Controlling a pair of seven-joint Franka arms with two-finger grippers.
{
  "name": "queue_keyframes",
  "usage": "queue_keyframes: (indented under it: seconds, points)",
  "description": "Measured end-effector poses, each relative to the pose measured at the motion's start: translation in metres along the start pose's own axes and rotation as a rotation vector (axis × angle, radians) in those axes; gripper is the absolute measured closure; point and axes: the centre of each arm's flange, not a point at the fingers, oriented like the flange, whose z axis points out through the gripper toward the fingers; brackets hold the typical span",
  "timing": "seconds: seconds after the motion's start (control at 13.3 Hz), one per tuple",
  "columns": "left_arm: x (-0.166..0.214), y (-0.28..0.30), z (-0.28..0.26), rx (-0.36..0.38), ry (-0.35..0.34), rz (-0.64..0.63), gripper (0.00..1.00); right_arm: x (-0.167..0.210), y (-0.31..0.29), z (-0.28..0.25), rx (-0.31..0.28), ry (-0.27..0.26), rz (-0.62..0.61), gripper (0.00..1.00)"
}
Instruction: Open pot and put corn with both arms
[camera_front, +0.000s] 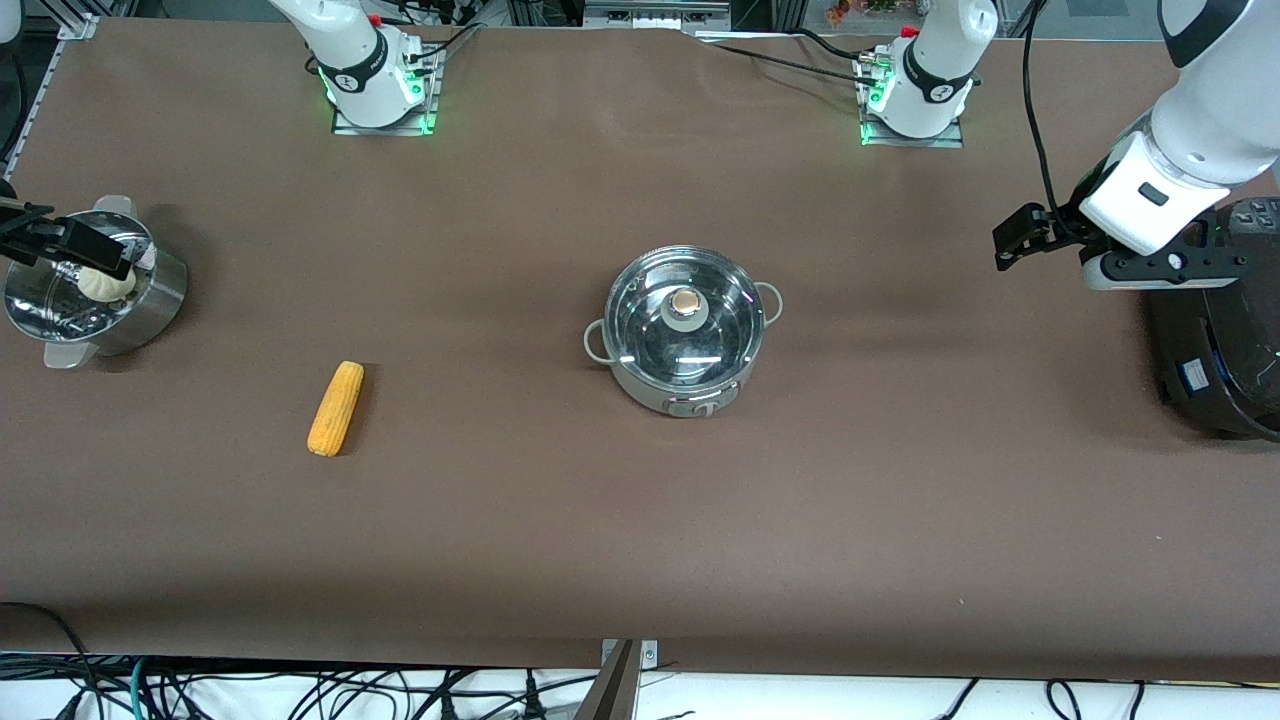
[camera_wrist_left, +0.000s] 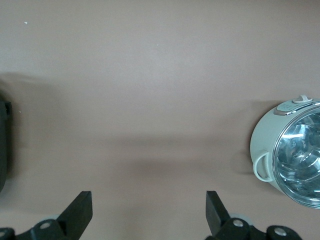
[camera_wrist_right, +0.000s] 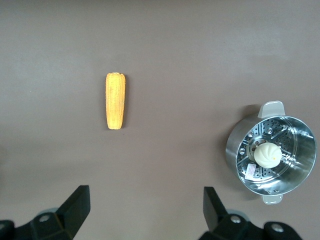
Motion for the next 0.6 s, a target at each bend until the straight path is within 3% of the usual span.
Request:
queue_keyframes:
  seconds: [0.6]
  points:
    - [-0.0017, -0.0015, 0.0015, 0.003, -0.018, 0.001, 0.0, 0.0, 0.0, 0.0, 0.0, 0.0, 0.0, 0.0]
